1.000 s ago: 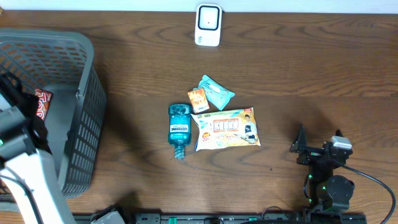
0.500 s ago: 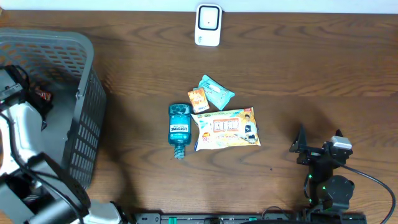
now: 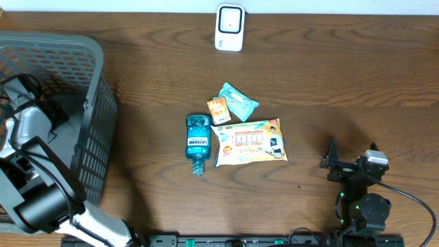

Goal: Scan the item barcode
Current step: 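Reach the left gripper into the basket and grasp the red TOP bar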

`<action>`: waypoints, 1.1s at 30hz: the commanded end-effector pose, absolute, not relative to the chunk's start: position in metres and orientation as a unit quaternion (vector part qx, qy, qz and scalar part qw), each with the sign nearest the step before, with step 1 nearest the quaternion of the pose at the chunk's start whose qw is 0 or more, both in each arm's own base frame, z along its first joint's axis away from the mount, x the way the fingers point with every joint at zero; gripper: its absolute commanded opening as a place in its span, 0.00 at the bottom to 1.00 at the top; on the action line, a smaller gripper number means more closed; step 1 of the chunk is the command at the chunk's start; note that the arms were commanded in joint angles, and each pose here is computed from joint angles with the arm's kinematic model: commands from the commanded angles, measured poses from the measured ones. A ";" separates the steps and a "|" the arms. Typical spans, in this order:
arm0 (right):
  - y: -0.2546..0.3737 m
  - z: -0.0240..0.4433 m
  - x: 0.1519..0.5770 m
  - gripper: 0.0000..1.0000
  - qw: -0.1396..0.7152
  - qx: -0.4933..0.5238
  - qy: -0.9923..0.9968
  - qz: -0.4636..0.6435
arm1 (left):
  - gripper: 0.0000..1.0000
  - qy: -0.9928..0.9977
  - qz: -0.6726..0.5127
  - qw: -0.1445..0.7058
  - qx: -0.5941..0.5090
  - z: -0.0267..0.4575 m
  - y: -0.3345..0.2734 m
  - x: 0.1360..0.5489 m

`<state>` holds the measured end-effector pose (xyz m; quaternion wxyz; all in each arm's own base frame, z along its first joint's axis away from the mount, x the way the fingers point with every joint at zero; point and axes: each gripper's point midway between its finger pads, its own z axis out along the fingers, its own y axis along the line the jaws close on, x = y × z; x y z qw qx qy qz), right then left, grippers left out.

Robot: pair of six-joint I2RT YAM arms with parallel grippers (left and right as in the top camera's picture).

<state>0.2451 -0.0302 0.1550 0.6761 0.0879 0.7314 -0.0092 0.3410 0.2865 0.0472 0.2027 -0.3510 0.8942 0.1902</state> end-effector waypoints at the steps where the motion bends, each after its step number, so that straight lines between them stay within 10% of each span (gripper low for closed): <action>1: -0.031 0.154 0.245 0.99 0.676 0.084 0.732 -0.015 | 0.80 0.907 0.171 0.176 -0.341 0.019 0.280 0.338; 5: -0.031 0.154 0.245 0.99 0.676 0.084 0.732 -0.015 | 0.68 0.905 0.158 0.154 -0.363 -0.001 0.275 0.332; 7: -0.031 0.154 0.245 0.99 0.676 0.084 0.732 -0.015 | 0.39 0.914 0.114 0.138 -0.363 -0.016 0.259 0.332; 13: -0.031 0.154 0.245 0.99 0.676 0.084 0.732 -0.015 | 0.08 0.912 0.070 0.114 -0.387 -0.026 0.241 0.327; 33: -0.031 0.154 0.245 0.99 0.676 0.084 0.732 -0.015 | 0.07 0.820 0.072 0.317 -0.471 0.159 0.243 0.330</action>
